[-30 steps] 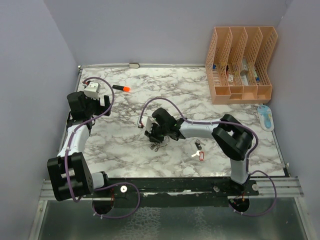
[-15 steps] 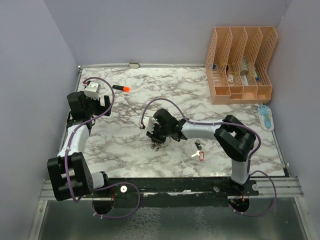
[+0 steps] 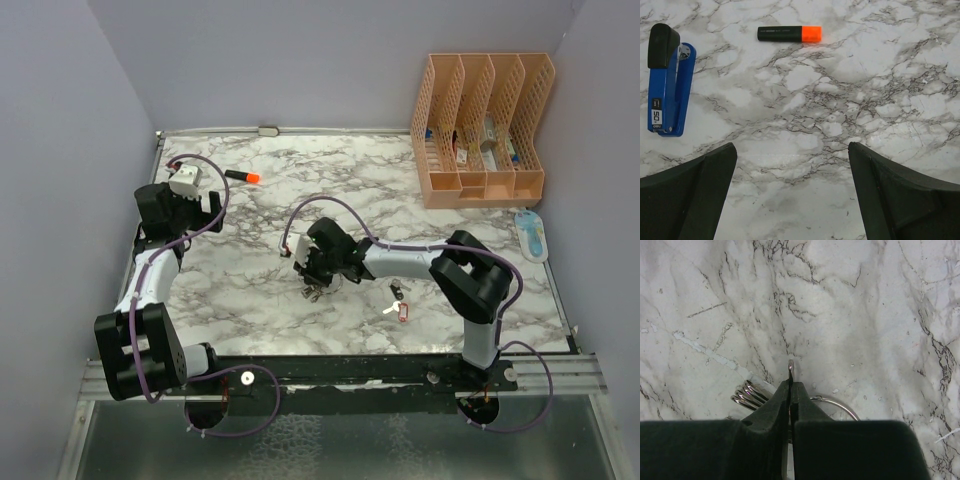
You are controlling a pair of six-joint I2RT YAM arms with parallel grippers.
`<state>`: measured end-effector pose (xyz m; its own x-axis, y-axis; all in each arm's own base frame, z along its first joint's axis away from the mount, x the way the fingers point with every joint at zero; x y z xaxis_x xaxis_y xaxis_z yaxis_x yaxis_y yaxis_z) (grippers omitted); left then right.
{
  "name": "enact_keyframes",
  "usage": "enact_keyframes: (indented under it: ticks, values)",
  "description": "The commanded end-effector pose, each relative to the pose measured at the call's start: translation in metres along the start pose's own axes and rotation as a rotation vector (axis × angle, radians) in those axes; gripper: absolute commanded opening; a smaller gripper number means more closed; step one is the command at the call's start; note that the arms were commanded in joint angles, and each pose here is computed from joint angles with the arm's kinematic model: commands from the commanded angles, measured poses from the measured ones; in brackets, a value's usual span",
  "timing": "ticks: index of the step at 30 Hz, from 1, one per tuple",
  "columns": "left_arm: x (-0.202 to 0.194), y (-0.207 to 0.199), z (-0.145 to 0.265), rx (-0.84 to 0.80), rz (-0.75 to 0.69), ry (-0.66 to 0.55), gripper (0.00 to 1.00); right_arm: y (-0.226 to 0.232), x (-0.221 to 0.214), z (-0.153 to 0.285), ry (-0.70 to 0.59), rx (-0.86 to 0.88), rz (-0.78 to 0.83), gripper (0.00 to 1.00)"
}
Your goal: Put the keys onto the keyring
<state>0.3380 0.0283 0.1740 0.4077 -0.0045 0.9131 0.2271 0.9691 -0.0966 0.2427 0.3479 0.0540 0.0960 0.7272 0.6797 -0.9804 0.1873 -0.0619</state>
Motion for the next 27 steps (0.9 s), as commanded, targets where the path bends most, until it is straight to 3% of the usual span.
enact_keyframes:
  ticks: [1,7,12,19,23,27]
  values:
    - [-0.001,-0.006,-0.001,-0.062,0.018,-0.019,0.97,0.014,-0.085,0.002,0.325,-0.011,-0.095,0.01]
    - [0.012,-0.045,-0.012,-0.225,0.010,-0.035,0.97,-0.010,-0.062,0.028,0.222,-0.173,-0.214,0.01]
    - [0.022,-0.116,-0.038,-0.327,-0.182,0.006,0.96,-0.035,-0.033,0.083,0.086,-0.321,-0.361,0.01]
    - [0.043,-0.164,-0.055,-0.415,-0.218,-0.037,0.95,-0.069,-0.013,0.165,0.003,-0.568,-0.508,0.01]
    - [0.036,-0.196,-0.061,-0.468,-0.251,-0.010,0.94,-0.087,0.003,0.208,-0.075,-0.710,-0.541,0.01]
    - [0.003,-0.252,-0.064,-0.516,-0.289,0.065,0.92,-0.112,-0.005,0.253,-0.060,-0.900,-0.611,0.01]
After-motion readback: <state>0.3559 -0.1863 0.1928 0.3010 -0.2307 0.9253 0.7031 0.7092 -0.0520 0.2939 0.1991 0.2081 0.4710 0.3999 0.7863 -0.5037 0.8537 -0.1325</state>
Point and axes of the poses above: each gripper's point midway between its finger pads, its own z axis back along the fingers, its own y axis along the line the jaws close on, x = y × z, the point moved 5 cm from there along z, back along the fingers, and after that the axes turned 3 degrees about z, right-handed, at the moved point
